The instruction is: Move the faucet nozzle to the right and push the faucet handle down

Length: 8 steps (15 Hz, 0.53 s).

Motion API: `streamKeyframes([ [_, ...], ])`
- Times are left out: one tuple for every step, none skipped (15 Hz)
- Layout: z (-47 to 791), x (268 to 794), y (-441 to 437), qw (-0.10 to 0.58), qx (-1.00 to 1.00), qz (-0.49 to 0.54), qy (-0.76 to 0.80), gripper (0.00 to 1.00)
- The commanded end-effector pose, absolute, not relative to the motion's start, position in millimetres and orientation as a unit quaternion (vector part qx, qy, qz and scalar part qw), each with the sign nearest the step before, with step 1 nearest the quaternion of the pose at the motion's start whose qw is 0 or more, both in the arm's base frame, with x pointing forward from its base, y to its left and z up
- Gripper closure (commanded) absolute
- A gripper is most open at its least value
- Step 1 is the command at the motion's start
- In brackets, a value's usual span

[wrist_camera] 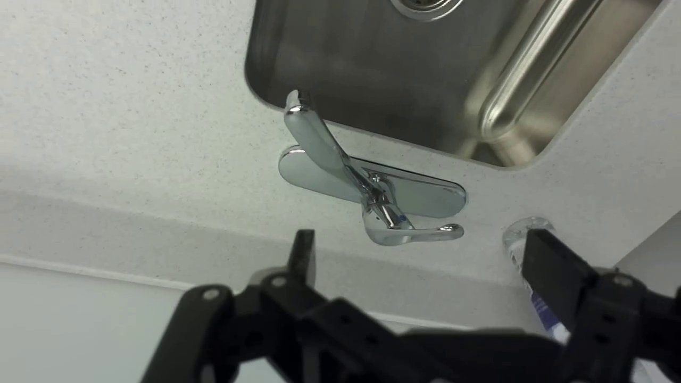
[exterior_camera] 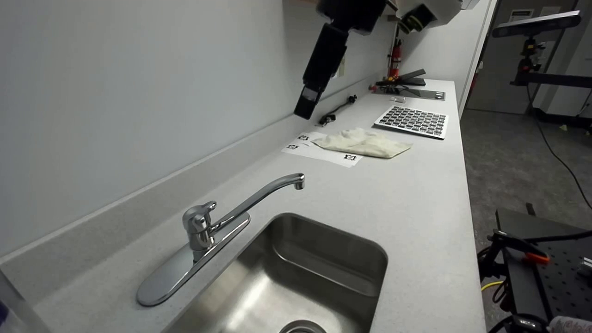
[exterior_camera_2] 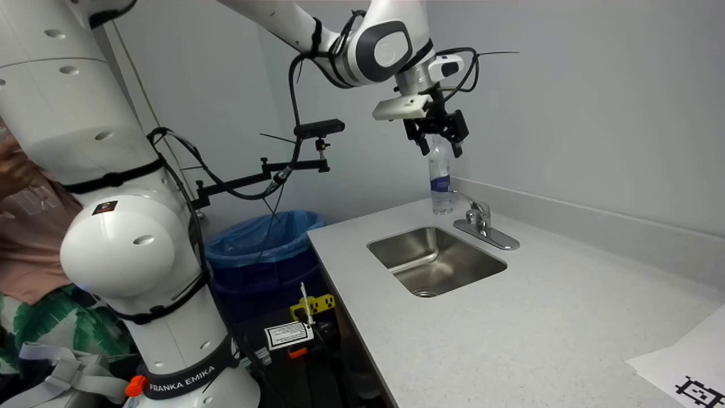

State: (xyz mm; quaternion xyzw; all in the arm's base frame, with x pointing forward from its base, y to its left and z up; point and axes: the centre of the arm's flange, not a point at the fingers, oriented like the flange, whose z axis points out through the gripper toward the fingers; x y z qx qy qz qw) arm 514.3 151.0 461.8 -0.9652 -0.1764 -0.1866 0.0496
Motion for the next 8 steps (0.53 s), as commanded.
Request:
streamKeyframes([
  [474, 490, 134, 0.065, -0.961, -0.189, -0.189, 0.00],
  [475, 489, 133, 0.068, -0.960, -0.190, -0.193, 0.00],
  [476, 487, 132, 0.068, -0.959, -0.192, -0.195, 0.00],
  [477, 486, 130, 0.069, -0.959, -0.192, -0.199, 0.00],
  [477, 485, 129, 0.065, -0.958, -0.193, -0.201, 0.00],
  [477, 484, 128, 0.064, -0.958, -0.193, -0.202, 0.00],
  [467, 495, 133, 0.060, -0.958, -0.192, -0.206, 0.00],
  [466, 496, 134, 0.060, -0.957, -0.192, -0.208, 0.00],
])
